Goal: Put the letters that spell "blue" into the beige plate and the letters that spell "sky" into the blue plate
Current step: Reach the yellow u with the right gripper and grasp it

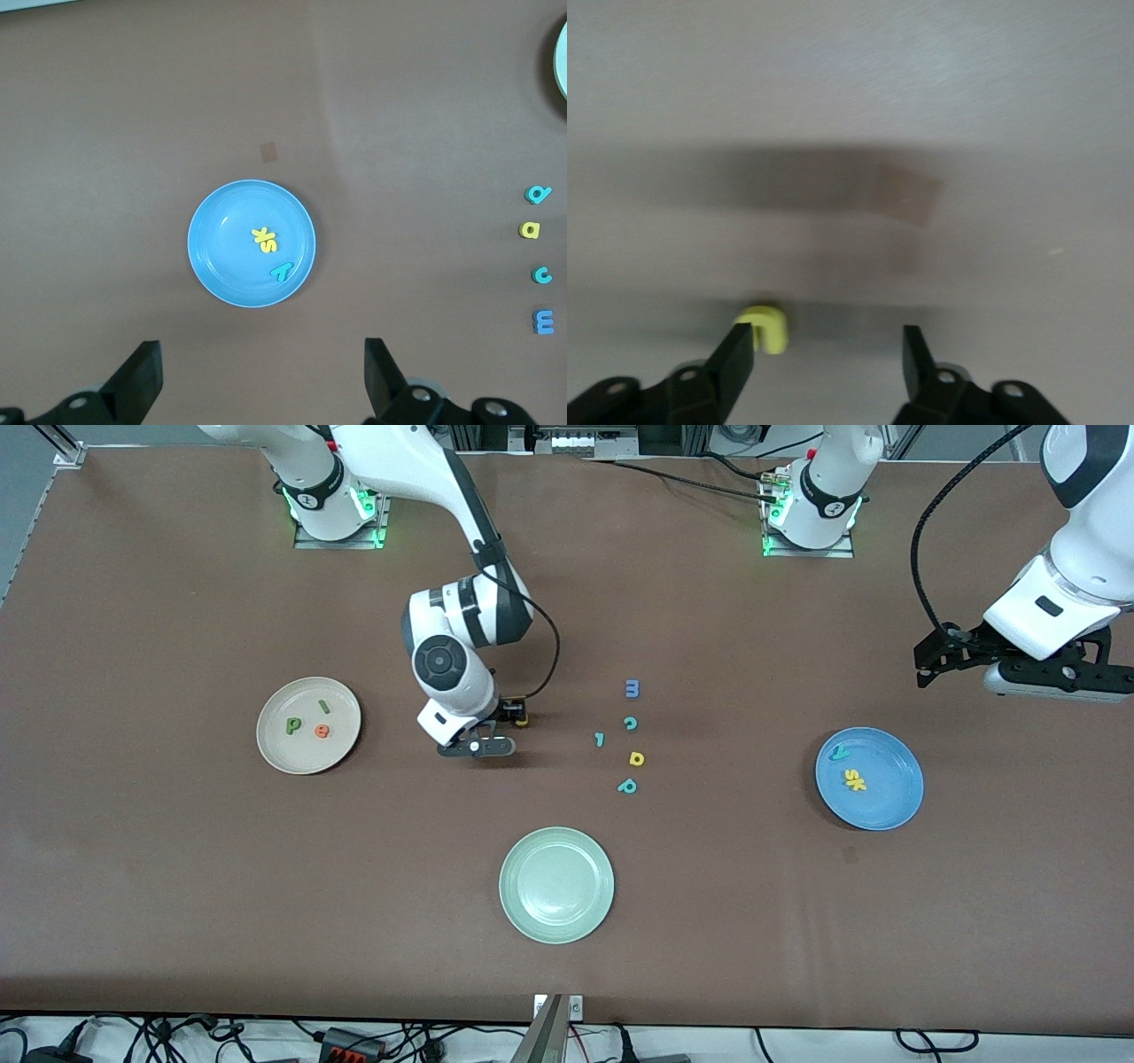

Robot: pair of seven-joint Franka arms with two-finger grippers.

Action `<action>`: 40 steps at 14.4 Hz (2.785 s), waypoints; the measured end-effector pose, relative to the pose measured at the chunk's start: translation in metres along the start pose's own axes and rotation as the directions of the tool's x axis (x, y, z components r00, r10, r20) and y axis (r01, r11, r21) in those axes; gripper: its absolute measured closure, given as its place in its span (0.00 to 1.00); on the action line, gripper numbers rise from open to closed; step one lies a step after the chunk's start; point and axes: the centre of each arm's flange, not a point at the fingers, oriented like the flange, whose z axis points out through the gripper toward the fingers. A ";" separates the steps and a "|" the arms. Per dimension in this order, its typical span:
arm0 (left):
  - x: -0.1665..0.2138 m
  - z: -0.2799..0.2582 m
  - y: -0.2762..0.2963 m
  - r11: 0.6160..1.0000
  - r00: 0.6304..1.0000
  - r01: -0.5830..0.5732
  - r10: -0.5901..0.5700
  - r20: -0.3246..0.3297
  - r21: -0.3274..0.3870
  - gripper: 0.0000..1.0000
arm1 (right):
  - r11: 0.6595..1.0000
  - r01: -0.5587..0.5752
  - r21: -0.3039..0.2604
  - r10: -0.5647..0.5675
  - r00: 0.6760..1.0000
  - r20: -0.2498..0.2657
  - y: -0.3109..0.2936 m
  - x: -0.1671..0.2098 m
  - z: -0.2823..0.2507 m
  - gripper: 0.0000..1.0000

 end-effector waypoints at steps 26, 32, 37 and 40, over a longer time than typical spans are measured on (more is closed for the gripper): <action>0.000 0.000 0.001 1.000 1.000 -0.002 0.002 0.000 0.000 0.00 | 0.997 0.044 -0.058 -0.046 0.998 -0.030 -0.042 -0.008 0.023 0.41; 0.000 0.000 0.001 1.000 1.000 -0.002 0.002 0.000 0.000 0.00 | 0.997 0.047 -0.061 -0.050 0.998 -0.037 -0.041 -0.006 0.020 0.72; 0.000 0.000 0.001 1.000 1.000 -0.002 0.002 0.000 0.000 0.00 | 0.997 0.037 -0.064 -0.040 0.998 -0.046 -0.035 0.000 0.016 0.74; 0.000 0.000 0.001 1.000 1.000 -0.002 0.002 0.000 0.000 0.00 | 0.997 -0.001 -0.082 -0.005 0.997 -0.071 -0.012 0.018 0.000 0.74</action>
